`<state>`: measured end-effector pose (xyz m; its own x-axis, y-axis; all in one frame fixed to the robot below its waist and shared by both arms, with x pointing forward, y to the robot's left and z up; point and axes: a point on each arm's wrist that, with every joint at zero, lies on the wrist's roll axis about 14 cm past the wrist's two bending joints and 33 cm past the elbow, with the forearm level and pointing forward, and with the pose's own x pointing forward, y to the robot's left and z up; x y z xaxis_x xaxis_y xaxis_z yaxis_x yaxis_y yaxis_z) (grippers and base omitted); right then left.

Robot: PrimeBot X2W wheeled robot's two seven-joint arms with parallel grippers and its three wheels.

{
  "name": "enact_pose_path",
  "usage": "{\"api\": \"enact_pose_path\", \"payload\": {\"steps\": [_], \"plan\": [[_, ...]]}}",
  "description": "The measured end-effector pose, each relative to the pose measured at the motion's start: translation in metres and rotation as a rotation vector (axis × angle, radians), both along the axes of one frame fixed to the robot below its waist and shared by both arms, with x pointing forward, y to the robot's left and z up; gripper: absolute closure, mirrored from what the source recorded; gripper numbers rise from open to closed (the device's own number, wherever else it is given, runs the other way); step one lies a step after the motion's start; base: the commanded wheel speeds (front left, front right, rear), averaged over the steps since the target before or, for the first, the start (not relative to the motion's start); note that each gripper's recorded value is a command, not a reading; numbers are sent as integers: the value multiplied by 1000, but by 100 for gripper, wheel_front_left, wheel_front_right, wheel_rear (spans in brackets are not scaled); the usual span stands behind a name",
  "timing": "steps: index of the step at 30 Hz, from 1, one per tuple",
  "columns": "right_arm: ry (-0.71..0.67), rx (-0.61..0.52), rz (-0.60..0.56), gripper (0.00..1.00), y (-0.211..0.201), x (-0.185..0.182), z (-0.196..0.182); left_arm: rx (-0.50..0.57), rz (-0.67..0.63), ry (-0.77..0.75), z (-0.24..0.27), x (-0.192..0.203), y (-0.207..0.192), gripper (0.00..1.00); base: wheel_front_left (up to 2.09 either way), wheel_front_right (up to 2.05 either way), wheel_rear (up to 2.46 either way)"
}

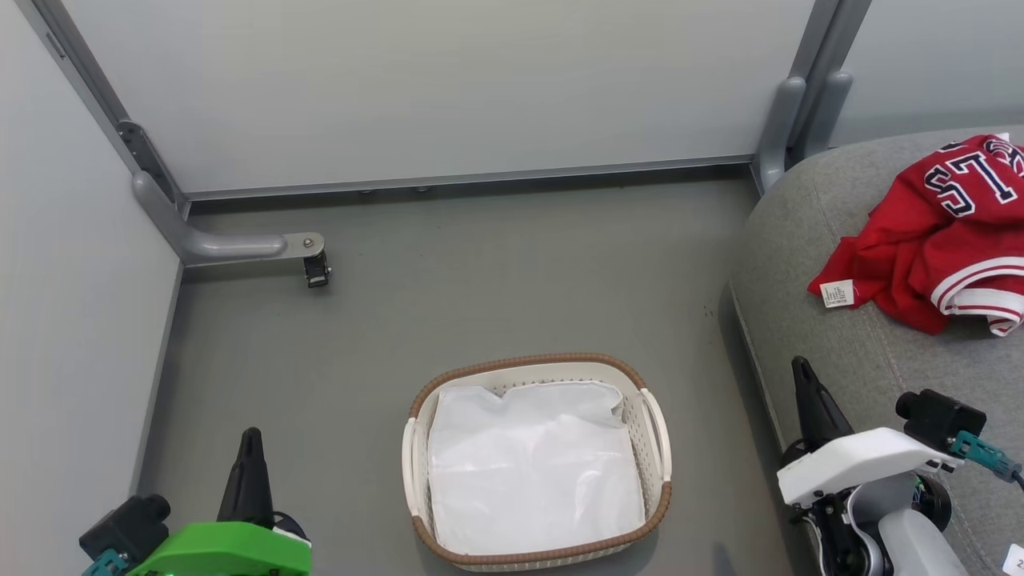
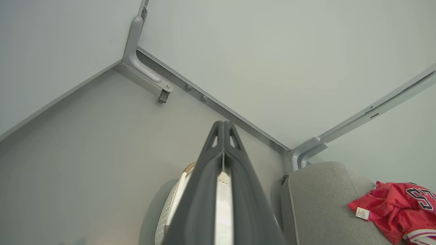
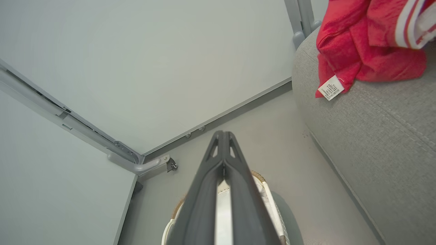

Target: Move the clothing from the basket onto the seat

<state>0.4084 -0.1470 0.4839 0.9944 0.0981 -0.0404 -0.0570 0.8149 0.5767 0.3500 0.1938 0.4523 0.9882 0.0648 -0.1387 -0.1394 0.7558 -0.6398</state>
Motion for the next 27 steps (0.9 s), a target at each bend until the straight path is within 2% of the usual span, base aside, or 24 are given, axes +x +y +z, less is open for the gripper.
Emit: {"api": "enact_pose_path", "payload": {"steps": [27], "plan": [[50,359,-73,100,-21,-5,2,-325,39,-25,11,13,6,100,0,0,0]]}}
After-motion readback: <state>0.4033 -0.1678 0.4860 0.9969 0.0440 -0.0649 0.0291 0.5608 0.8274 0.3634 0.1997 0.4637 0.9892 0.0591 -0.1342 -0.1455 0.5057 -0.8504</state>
